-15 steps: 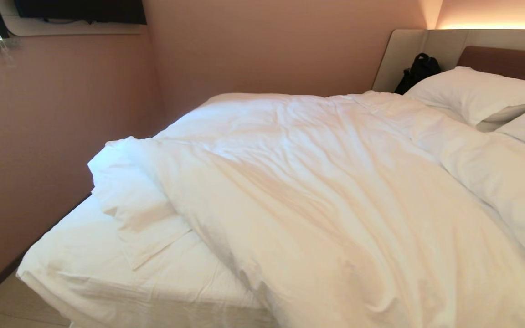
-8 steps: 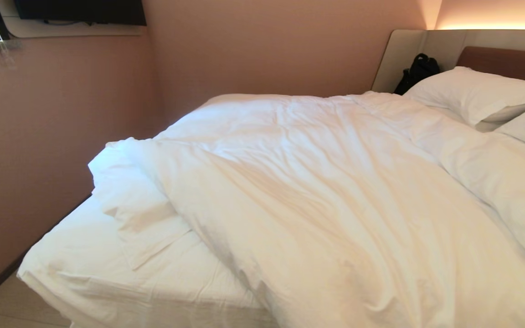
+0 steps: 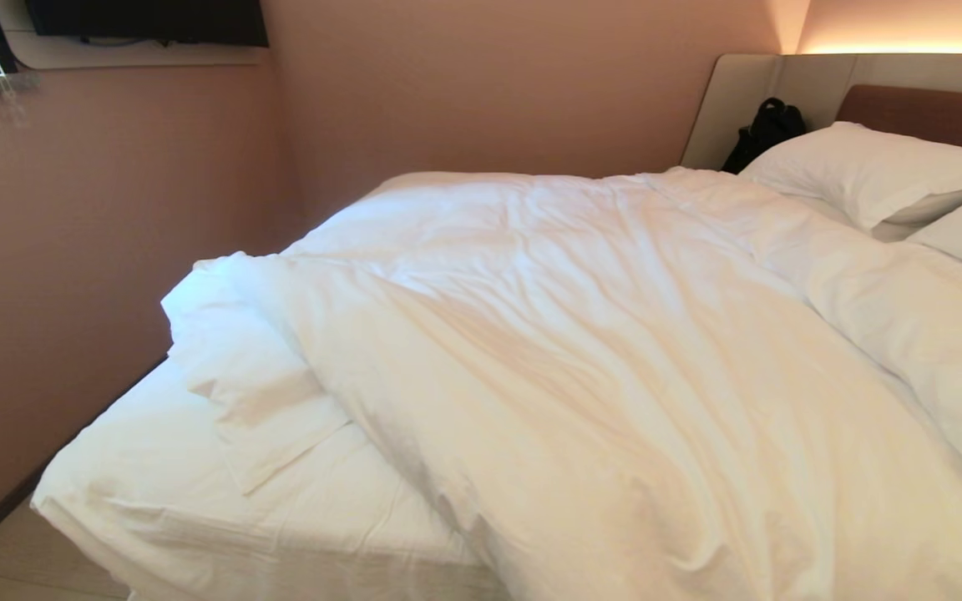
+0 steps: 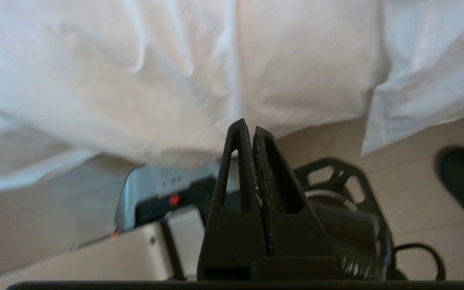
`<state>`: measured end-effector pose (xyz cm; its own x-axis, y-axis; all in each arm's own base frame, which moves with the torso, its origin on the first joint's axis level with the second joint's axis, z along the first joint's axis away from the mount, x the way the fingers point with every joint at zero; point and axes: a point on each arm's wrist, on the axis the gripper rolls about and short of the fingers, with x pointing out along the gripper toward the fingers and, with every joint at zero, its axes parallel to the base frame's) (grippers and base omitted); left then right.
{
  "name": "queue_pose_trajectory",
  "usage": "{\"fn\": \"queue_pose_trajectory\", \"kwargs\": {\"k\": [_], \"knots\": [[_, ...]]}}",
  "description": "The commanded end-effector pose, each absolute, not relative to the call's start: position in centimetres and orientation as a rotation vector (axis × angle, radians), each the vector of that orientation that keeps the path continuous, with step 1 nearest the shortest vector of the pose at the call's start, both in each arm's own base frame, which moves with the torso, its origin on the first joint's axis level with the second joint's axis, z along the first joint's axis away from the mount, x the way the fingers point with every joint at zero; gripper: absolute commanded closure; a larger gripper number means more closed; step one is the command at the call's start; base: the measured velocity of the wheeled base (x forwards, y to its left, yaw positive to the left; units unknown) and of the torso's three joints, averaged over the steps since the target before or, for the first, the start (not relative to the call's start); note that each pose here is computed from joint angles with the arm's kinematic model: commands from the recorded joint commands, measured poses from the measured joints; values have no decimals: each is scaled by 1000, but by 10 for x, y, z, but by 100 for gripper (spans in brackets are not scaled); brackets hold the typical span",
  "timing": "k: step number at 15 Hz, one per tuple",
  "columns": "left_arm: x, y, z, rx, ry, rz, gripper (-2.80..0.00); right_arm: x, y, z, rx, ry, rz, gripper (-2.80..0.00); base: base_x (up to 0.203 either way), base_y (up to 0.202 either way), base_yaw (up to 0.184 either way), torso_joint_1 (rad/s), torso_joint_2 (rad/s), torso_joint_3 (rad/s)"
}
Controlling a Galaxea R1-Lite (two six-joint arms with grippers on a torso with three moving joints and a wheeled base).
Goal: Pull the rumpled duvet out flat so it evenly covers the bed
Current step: Flatten the corners of the folded blanket, then hold the folded corner of the quilt
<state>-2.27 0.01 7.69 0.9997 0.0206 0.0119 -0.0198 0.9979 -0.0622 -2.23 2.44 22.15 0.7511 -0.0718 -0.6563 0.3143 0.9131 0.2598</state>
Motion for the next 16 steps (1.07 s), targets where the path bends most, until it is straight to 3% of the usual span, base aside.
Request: {"fn": "queue_pose_trajectory", "kwargs": {"k": [1,7,16], "knots": [[-23,0,77,-61,-13,21,0,-15,18,234,220,385,-301,0,0,0,0,0,0,0],[-23,0,77,-63,-13,21,0,-38,29,185,139,233,-260,0,0,0,0,0,0,0],[-23,0,77,-61,-11,21,0,-40,21,188,185,165,-124,0,0,0,0,0,0,0]]}}
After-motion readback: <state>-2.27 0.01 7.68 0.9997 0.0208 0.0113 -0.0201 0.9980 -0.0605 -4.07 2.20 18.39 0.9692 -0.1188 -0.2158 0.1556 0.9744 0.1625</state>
